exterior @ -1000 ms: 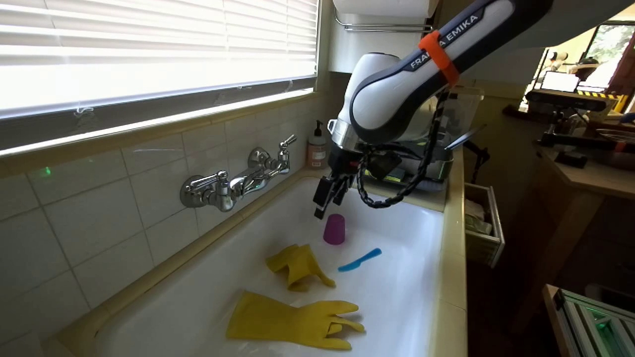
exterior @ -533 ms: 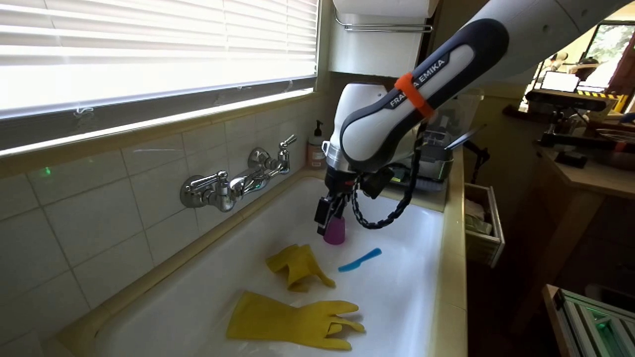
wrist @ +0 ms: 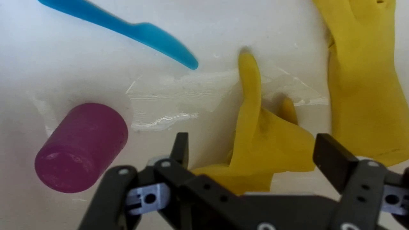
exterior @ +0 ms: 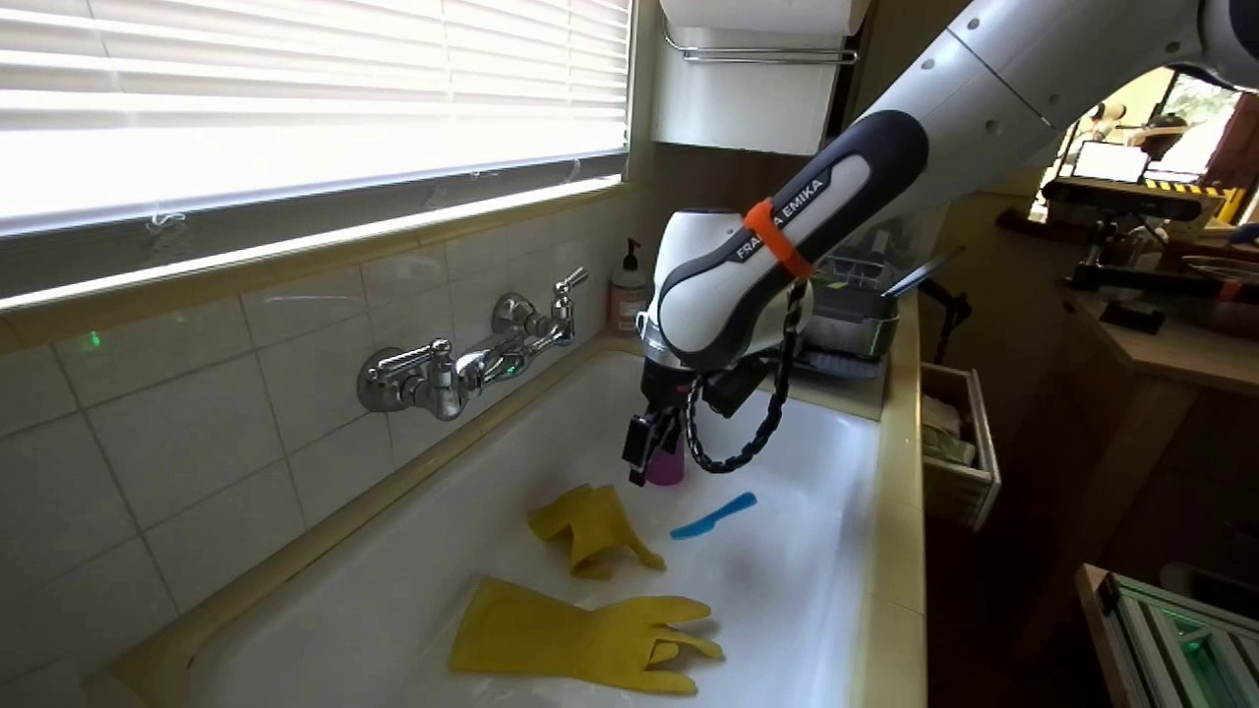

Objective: Remove the right glove from the sink

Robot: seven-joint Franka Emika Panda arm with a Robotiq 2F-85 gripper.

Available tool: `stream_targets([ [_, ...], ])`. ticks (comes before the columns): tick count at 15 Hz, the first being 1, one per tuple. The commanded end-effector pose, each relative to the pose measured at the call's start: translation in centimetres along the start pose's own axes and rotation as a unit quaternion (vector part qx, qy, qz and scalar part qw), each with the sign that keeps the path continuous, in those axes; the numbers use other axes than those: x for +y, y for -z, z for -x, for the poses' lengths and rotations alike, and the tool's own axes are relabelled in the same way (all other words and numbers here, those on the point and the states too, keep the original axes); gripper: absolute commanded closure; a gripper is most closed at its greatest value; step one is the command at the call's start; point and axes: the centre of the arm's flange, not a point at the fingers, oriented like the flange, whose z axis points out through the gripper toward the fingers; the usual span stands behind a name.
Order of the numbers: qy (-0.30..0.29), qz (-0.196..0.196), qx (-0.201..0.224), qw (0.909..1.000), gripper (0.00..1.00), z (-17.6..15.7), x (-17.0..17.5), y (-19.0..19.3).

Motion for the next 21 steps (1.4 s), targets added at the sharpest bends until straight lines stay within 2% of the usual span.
stream_targets([
  [1, 0.001, 0.0, 0.001, 1.0, 0.0, 0.0, -0.1, 0.1],
  [3, -0.008, 0.001, 0.007, 0.9999, 0.0, -0.3, -0.2, 0.3],
  [5, -0.06, -0.004, 0.022, 0.998, 0.0, -1.1, 0.6, -0.7],
  [12, -0.173, -0.011, 0.1, 0.9798, 0.0, -2.8, 2.7, -3.6],
  [18, -0.217, -0.042, 0.138, 0.9655, 0.0, -4.2, 2.0, -6.1],
  [21, -0.223, -0.055, 0.133, 0.964, 0.0, -5.0, 1.2, -7.3],
])
